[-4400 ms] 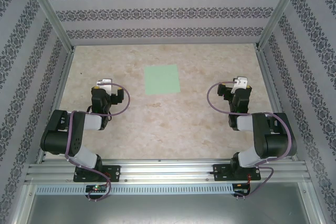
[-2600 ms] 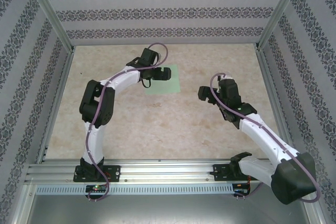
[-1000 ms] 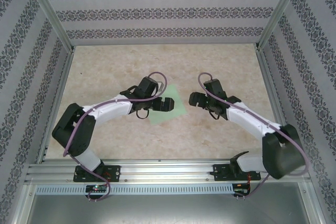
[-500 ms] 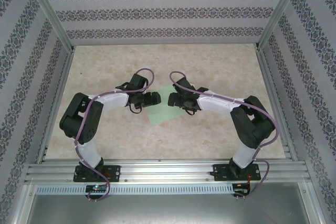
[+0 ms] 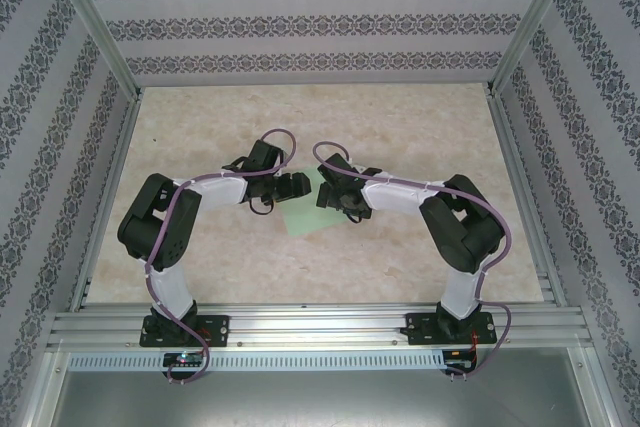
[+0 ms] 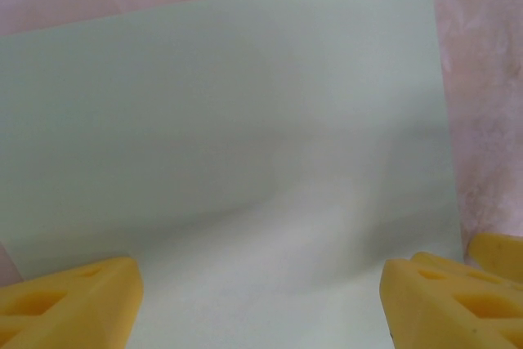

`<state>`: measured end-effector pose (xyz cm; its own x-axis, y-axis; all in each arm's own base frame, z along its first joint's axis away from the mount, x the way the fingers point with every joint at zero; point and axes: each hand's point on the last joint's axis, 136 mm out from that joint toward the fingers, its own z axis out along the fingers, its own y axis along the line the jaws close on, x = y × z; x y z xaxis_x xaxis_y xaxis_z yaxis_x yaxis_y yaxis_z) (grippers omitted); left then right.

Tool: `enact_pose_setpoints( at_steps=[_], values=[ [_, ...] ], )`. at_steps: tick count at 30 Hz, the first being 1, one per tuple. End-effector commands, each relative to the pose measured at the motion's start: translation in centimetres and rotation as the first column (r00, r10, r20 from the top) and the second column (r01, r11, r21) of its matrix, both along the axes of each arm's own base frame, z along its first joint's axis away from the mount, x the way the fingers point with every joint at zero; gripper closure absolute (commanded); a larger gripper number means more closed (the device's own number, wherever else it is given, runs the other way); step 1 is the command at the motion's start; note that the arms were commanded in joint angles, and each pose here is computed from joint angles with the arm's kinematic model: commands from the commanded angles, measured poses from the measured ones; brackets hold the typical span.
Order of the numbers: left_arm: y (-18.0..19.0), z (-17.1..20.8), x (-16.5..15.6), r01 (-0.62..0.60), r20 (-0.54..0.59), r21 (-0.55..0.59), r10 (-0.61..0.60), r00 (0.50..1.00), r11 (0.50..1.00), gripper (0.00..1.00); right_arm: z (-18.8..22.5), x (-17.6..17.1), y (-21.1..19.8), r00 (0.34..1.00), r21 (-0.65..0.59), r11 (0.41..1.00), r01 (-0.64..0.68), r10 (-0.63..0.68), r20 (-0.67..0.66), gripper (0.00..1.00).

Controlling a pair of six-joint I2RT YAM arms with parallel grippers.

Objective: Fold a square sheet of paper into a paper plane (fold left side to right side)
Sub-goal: Pick up the square sheet of paper from the center of the table.

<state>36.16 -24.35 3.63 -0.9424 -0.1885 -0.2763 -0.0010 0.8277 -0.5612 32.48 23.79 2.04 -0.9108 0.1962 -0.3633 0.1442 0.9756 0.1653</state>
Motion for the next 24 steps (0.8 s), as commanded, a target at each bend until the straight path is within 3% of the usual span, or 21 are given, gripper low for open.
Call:
enact_pose_setpoints(
  at_steps=[1,10,21,24],
  values=[
    [0.5,-2.9,-2.0,-0.004,-0.083,0.031,0.007,0.997,1.0,0.21,-0.6,-0.1,0.8,1.0,0.001,1.0,0.014,-0.014,-0.01,0.07],
    [0.2,-3.6,-2.4,0.003,-0.098,0.034,0.0,0.995,0.999,0.23,-0.6,-1.1,5.5,0.997,0.147,0.987,-0.071,0.076,-0.03,0.09],
    [0.1,-3.9,-2.5,0.001,-0.101,0.034,0.002,0.995,0.999,0.25,1.2,-1.0,6.9,0.992,0.204,0.971,-0.125,0.128,-0.002,0.23],
    [0.0,-3.8,-2.5,0.004,-0.099,0.028,-0.002,0.995,1.0,0.26,1.4,-0.9,6.9,0.99,0.215,0.967,-0.137,0.138,0.008,0.35]
  ],
)
